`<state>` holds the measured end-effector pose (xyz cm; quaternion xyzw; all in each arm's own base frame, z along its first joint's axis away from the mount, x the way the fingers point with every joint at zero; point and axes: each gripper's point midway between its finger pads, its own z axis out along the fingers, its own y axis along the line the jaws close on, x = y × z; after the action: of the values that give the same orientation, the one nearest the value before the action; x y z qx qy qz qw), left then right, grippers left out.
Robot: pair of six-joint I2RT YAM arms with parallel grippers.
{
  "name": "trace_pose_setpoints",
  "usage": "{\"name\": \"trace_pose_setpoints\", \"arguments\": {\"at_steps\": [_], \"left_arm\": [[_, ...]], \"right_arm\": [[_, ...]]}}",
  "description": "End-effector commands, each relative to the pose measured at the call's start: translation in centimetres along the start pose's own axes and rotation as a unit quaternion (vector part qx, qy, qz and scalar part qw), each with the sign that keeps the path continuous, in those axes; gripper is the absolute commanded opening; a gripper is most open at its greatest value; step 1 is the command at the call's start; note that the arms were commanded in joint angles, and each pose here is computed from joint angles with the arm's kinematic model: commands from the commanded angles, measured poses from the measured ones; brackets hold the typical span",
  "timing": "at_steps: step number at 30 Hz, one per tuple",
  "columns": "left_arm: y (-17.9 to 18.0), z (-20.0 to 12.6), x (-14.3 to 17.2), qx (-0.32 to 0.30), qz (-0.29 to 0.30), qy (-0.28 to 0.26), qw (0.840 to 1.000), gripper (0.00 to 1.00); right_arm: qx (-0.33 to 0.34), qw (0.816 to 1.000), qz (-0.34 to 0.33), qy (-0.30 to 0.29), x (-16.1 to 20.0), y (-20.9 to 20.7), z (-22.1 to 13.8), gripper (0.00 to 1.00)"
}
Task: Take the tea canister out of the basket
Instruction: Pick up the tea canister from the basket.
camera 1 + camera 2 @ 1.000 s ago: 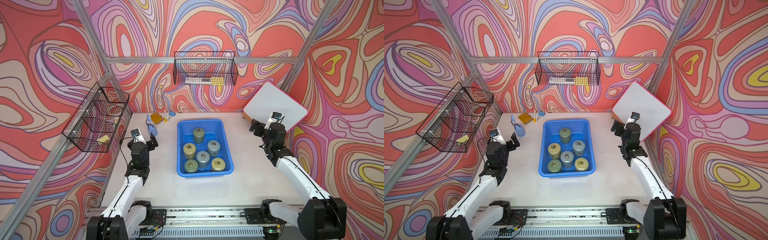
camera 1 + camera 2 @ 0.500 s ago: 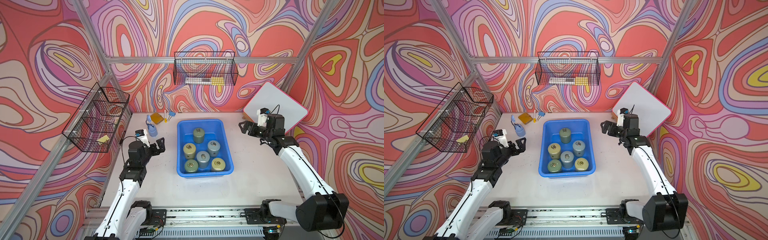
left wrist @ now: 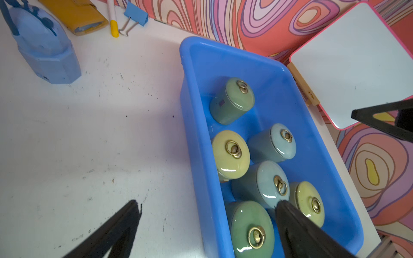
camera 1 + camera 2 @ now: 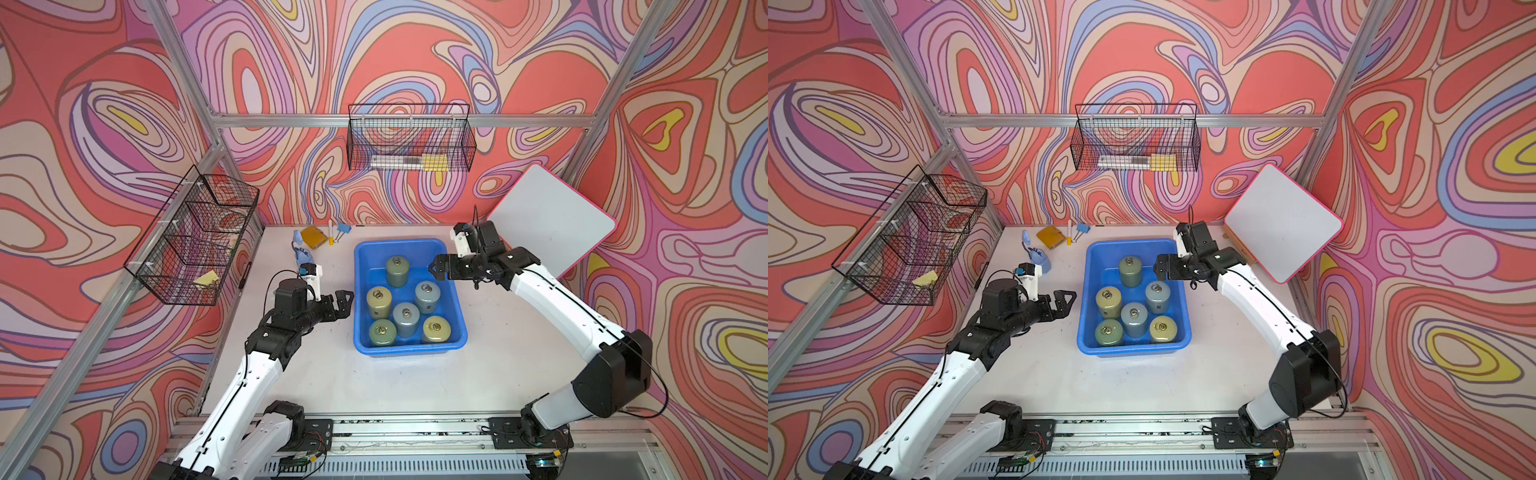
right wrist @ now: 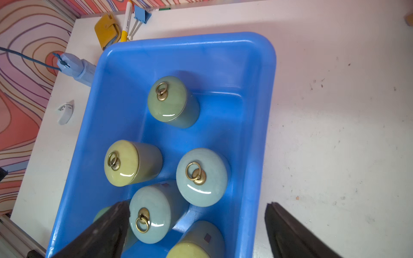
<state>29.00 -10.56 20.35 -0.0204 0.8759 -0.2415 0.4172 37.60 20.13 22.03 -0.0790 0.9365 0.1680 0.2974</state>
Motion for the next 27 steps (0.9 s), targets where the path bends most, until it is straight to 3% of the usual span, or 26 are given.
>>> {"name": "trace_pose_setpoints", "arguments": {"at_steps": [1,8,27], "left_arm": [[0.0,-0.7,1.2,-0.011,-0.009,0.025,1.000,0.99],[0.3,-0.1,3.1,-0.022,-0.012,0.058,0.998,0.99],[0.5,0.5,5.0,-0.025,-0.004,0.087,0.996,0.99]], "right_arm": [[0.058,0.997,-0.016,0.039,1.2,0.2,1.1,0.97],[0.121,0.987,-0.036,0.101,3.2,1.4,4.8,0.97],[0.156,0.979,0.033,0.130,5.0,0.4,9.7,0.98]]}}
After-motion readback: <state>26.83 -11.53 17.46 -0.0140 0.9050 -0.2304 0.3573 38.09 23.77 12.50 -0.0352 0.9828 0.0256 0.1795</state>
